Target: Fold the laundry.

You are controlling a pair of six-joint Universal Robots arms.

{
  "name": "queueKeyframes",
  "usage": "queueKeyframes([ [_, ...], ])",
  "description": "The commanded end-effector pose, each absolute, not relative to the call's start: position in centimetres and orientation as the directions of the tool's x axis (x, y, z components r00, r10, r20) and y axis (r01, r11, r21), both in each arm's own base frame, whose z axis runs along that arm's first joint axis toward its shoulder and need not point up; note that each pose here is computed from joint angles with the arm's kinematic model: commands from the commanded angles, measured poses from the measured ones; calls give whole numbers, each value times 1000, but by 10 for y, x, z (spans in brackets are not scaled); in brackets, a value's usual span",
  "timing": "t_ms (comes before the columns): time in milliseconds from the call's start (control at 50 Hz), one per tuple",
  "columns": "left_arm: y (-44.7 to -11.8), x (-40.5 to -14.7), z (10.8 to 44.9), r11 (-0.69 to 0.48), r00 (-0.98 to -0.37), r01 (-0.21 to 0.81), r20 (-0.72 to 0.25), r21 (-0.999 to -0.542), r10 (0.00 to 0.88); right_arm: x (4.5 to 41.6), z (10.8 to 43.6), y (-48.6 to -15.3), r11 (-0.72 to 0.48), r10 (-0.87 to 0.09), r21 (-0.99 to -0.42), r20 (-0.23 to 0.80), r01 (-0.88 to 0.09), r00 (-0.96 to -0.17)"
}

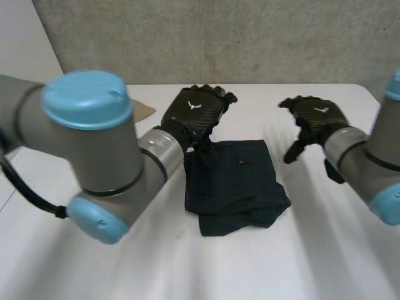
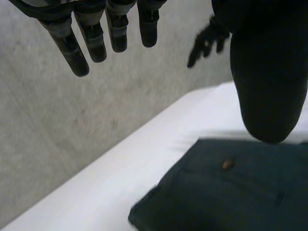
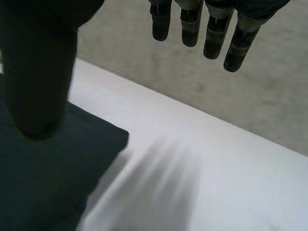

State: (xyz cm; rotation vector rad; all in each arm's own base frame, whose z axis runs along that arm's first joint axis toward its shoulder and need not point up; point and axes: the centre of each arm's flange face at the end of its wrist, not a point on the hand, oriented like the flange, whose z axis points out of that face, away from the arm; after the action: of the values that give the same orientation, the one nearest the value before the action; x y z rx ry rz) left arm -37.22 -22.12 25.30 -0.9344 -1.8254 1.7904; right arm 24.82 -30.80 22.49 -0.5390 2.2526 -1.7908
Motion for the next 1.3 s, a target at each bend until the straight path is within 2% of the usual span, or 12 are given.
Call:
queueKeyframes([
  [20,-199,-343,271,31,-639,132,-61,-991,766,224,196,-286,370,-366,-925,-56,-90,-929],
  [120,-187,-338,274,67,-599,117,-17,-991,800,219,166,-268,490,-397,-869,-149,-71,-906],
  [200,-185,-336,277,64,-597,110,-14,-992,802,225,144,-267,554,-390,-832,-247,-12,-887],
  [260,-185,-336,277,63,-597,109,-15,-992,802,226,137,-271,569,-378,-823,-269,7,-886],
  [540,-186,-337,272,77,-600,117,-9,-990,800,249,119,-287,527,-413,-850,-260,3,-873],
  [900,-186,-336,269,85,-601,124,-6,-989,799,278,120,-313,504,-428,-860,-324,75,-844],
  [1100,-188,-337,264,95,-602,131,-3,-987,798,291,117,-356,449,-432,-890,-294,79,-852],
  [1200,-189,-338,260,105,-602,138,0,-985,798,293,130,-390,371,-452,-928,-221,43,-864],
  [1260,-189,-338,258,108,-602,141,2,-984,798,279,136,-417,321,-414,-945,-194,57,-890],
  [1300,-190,-338,257,108,-602,141,2,-984,798,257,139,-443,284,-352,-956,-176,74,-919],
])
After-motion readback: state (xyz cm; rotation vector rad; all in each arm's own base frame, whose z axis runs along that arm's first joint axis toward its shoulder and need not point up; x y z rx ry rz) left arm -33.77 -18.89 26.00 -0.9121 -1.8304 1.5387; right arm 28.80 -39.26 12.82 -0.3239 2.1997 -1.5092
